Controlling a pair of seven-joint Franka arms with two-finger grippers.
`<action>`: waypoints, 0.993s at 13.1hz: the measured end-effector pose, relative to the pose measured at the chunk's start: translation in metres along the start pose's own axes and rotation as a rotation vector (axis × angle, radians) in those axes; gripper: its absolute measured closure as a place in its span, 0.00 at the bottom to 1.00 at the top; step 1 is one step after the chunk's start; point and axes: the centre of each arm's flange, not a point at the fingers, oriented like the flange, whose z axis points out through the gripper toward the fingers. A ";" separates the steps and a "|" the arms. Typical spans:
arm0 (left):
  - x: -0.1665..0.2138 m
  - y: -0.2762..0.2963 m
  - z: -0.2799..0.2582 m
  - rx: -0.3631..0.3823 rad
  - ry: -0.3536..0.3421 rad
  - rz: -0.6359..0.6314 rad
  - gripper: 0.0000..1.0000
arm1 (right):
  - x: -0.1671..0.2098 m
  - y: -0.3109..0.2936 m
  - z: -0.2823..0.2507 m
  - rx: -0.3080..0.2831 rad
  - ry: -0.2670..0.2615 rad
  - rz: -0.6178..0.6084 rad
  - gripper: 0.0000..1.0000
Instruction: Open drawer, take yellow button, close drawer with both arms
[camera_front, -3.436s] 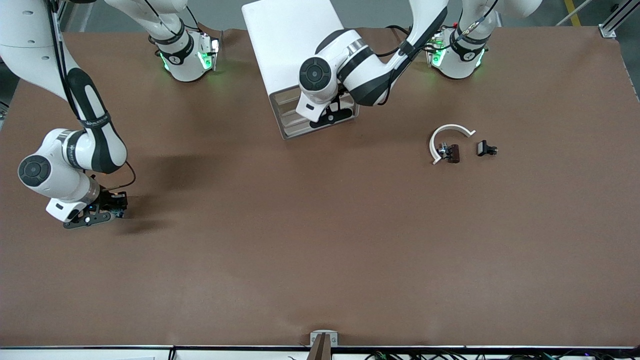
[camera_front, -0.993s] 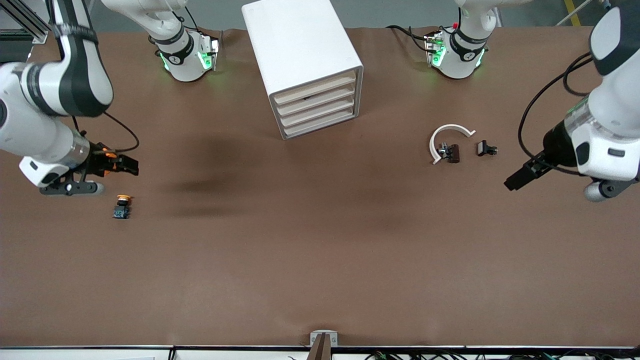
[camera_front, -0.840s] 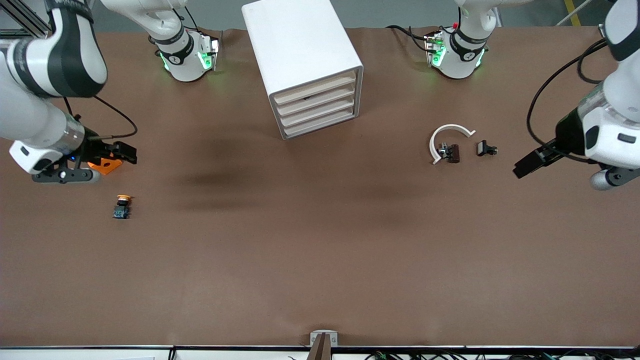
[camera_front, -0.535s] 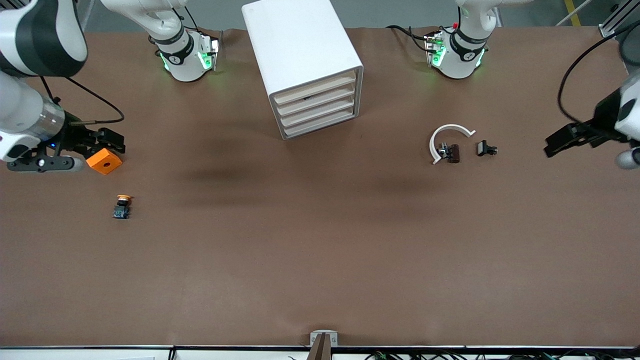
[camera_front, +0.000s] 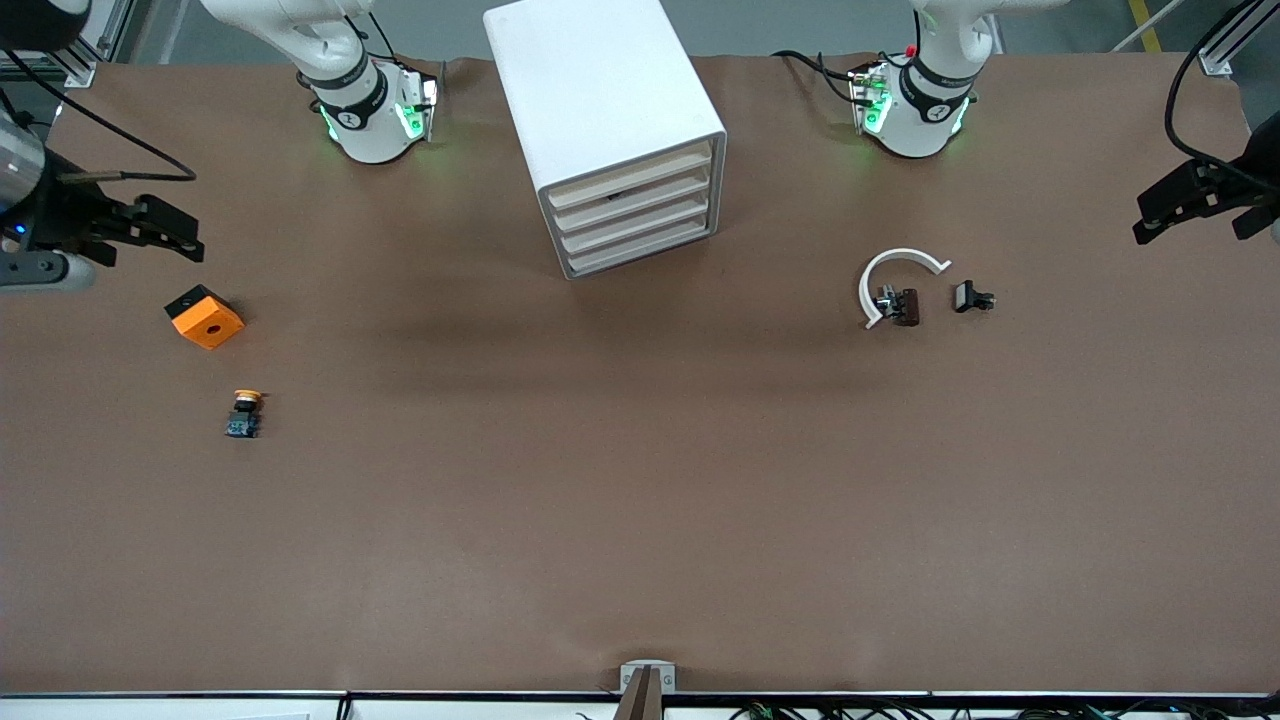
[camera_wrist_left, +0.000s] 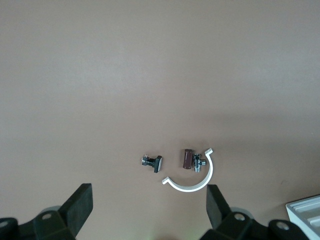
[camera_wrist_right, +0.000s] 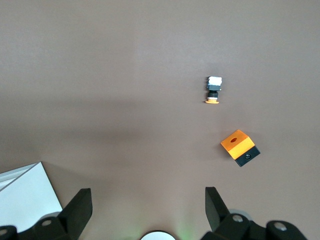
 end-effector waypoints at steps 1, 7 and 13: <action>-0.003 -0.001 0.000 -0.006 -0.009 0.008 0.00 | -0.001 0.006 -0.007 0.001 0.010 0.011 0.00; -0.007 -0.001 0.006 -0.019 -0.044 0.025 0.00 | -0.001 0.020 -0.012 0.003 0.019 0.037 0.00; -0.009 0.028 0.014 -0.025 -0.062 0.079 0.00 | -0.001 0.032 -0.011 0.005 0.018 0.059 0.00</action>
